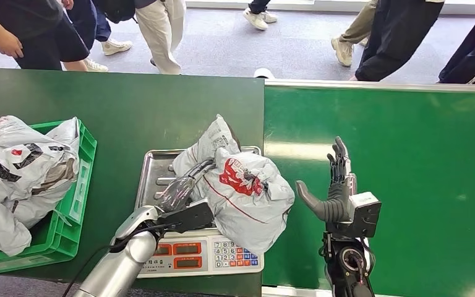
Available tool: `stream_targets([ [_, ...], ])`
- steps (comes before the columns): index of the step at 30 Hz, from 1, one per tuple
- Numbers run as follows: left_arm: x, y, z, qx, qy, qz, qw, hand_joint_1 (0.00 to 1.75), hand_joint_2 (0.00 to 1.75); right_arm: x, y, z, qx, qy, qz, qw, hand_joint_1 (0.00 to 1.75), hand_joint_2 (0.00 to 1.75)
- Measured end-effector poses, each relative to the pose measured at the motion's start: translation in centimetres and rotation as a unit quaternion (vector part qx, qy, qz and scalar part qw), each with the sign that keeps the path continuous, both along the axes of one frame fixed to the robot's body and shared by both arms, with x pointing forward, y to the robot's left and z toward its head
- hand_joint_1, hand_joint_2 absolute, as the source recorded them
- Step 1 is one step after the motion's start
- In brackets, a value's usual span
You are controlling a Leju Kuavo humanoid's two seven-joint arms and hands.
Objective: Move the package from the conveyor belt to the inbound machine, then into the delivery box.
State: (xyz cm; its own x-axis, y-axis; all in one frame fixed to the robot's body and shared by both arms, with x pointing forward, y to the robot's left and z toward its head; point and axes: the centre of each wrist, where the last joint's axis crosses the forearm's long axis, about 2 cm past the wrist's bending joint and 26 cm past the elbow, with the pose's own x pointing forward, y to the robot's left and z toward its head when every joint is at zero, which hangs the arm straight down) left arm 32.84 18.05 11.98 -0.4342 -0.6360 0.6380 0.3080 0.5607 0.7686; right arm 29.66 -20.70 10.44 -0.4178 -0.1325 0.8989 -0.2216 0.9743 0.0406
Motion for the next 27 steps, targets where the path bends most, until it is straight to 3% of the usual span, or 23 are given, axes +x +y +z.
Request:
stream_targets([
  [3, 0.02, -0.1, 0.0, 0.002, 0.002, 0.002, 1.0, 0.03, 1.75, -0.17, -0.05, 0.0, 0.001, 0.001, -0.002, 1.0, 0.0, 1.75],
  [4, 0.02, -0.13, 0.0, 0.002, 0.002, 0.002, 1.0, 0.35, 1.75, -0.23, -0.07, -0.01, 0.001, 0.002, -0.003, 1.0, 0.0, 1.75],
  [7, -0.02, -0.2, -0.01, 0.001, 0.002, 0.003, 1.0, 1.61, 1.75, -0.44, -0.1, -0.03, 0.002, 0.004, -0.005, 1.0, 0.0, 1.75],
  [8, -0.03, -0.23, -0.02, -0.001, 0.002, 0.003, 1.0, 1.73, 1.75, -0.5, -0.11, -0.04, 0.002, 0.004, -0.005, 1.0, 0.0, 1.75],
  [27, -0.01, -0.46, 0.32, -0.058, -0.014, 0.003, 0.998, 1.75, 1.75, -0.89, -0.33, -0.15, 0.005, 0.008, -0.015, 1.0, 0.0, 1.75],
])
